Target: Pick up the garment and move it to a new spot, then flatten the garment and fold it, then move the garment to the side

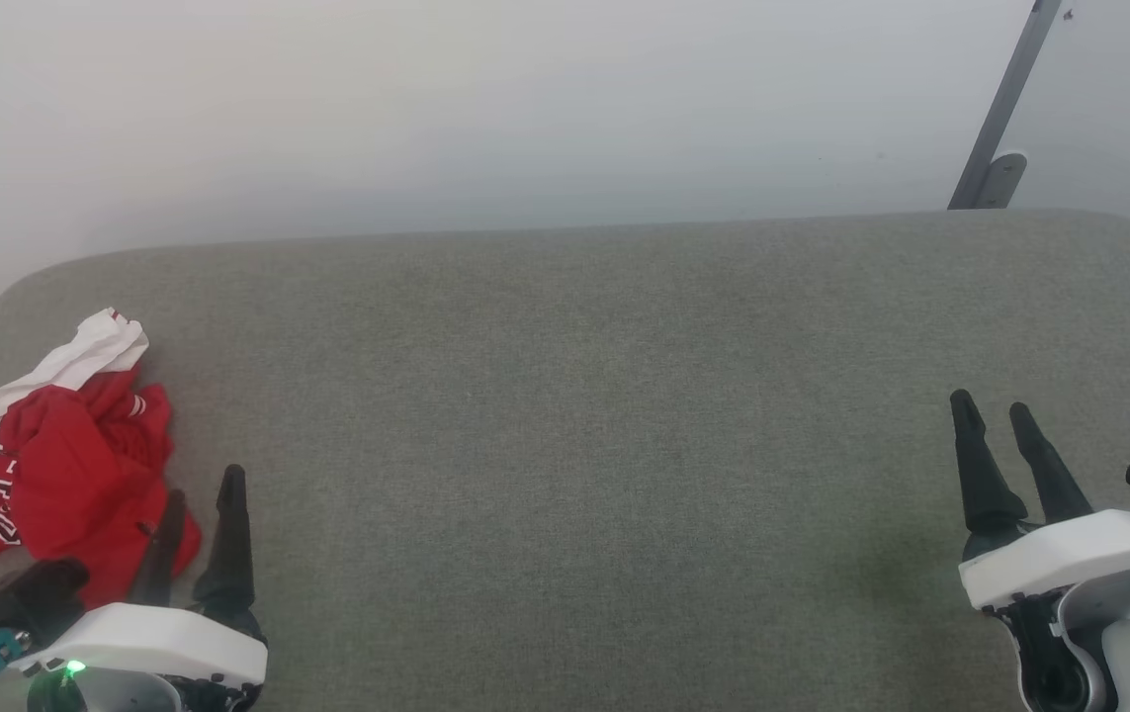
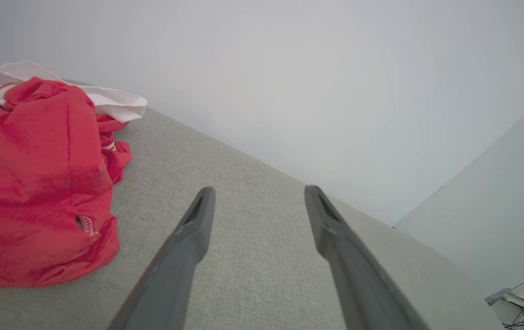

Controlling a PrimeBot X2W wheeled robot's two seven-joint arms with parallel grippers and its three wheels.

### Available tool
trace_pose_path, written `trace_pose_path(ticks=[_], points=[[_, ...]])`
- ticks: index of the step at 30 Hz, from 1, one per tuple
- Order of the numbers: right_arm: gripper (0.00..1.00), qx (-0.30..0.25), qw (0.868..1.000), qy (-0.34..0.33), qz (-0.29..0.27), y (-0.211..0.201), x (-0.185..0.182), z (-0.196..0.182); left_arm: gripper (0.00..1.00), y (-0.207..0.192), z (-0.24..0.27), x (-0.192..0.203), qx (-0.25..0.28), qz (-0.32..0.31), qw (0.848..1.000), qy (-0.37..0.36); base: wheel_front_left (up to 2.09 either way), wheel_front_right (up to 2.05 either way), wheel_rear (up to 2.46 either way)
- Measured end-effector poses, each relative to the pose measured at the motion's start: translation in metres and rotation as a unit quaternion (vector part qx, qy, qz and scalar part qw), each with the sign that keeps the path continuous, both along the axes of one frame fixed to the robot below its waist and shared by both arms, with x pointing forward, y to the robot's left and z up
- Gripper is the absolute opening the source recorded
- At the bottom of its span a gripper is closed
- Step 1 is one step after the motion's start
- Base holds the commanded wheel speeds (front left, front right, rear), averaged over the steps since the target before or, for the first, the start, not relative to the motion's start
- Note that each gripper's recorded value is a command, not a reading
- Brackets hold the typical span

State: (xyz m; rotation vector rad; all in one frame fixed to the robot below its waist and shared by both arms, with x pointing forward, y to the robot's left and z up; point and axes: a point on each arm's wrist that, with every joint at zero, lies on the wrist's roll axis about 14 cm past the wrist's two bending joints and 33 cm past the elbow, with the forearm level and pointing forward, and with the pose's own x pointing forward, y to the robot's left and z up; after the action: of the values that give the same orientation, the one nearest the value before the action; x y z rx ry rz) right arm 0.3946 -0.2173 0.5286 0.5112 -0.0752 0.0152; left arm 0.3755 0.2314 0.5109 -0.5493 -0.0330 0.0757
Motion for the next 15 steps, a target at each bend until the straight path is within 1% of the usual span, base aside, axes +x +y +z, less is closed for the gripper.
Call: trace_pose_path(ticks=[15], points=[[1.0, -0.096, 0.995, -0.02, -0.006, -0.006, 0.001, 0.01, 1.0, 0.001, 0.013, 0.001, 0.091, -0.006, 0.996, -0.025, 0.0, 0.0, 0.0]])
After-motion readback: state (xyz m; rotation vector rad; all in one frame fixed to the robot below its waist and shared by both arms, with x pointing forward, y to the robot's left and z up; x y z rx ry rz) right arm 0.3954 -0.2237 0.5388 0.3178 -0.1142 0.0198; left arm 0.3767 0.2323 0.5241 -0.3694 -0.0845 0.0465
